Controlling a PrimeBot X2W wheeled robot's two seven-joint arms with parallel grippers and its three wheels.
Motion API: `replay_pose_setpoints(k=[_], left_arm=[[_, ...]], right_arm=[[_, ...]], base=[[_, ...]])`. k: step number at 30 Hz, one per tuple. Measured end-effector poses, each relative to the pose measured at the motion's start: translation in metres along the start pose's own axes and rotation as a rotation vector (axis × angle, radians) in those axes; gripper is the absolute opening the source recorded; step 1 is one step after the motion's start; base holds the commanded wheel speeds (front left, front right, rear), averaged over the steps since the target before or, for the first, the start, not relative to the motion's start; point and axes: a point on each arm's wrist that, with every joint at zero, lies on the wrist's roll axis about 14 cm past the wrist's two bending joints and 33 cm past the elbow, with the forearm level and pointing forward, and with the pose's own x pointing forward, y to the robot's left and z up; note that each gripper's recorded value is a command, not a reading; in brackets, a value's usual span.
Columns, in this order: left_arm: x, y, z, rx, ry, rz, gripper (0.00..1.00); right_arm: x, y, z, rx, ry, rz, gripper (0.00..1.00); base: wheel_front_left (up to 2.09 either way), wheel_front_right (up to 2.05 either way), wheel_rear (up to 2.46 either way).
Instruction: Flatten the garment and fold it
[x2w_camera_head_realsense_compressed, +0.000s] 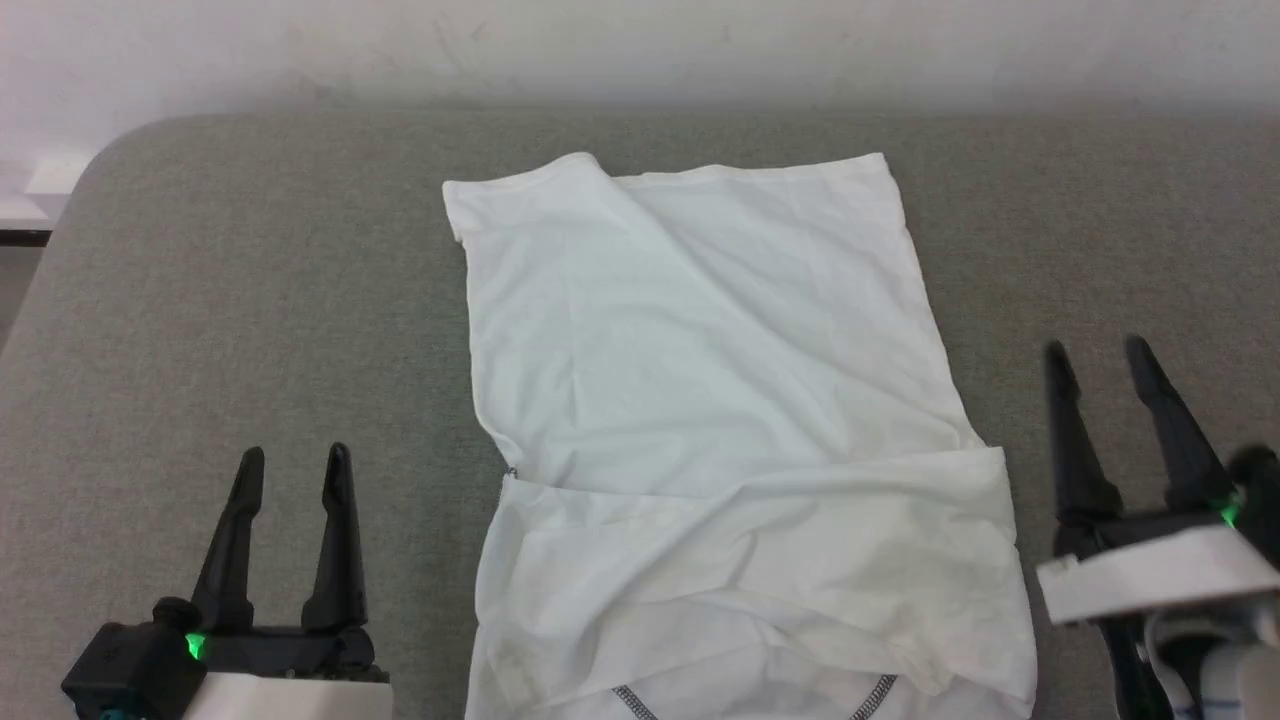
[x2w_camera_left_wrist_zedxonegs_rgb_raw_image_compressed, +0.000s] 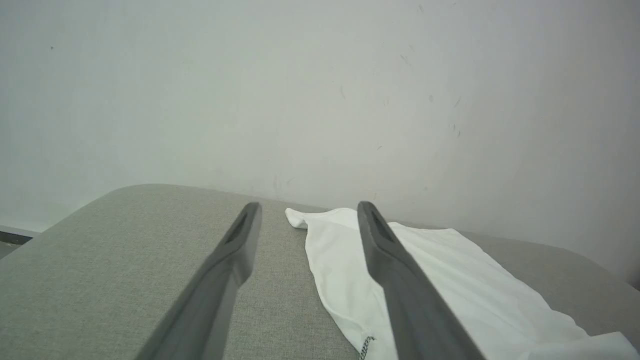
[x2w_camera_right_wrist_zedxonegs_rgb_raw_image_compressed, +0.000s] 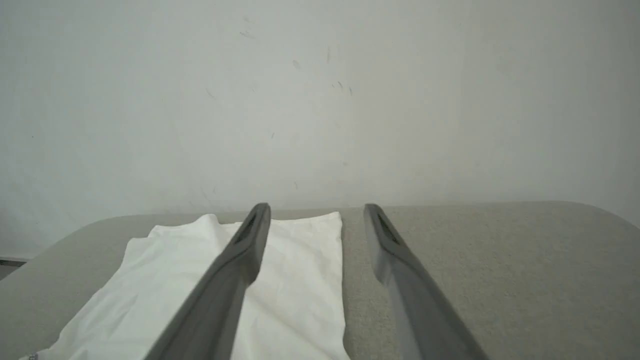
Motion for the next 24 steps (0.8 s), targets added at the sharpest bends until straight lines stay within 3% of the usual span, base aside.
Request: replay_pose_setpoints(k=[6, 16, 24], left_arm=[[0.004, -0.009, 0.005, 0.032, -0.018, -0.028, 1.00], [0.003, -0.014, -0.004, 0.041, 0.008, -0.047, 1.00], [0.065, -0.021, 0.016, 0.135, -0.019, -0.194, 1.00]], right_arm=[[-0.034, -0.031, -0.016, -0.043, 0.013, -0.098, 1.00], [-0.041, -0.034, -0.014, -0.025, -0.016, -0.113, 1.00], [-0.021, -0.031, -0.007, -0.028, -0.050, -0.092, 1.00]], base=[[0.00, 0.00, 0.00], [0.00, 0.00, 0.00], [0.00, 0.00, 0.00]])
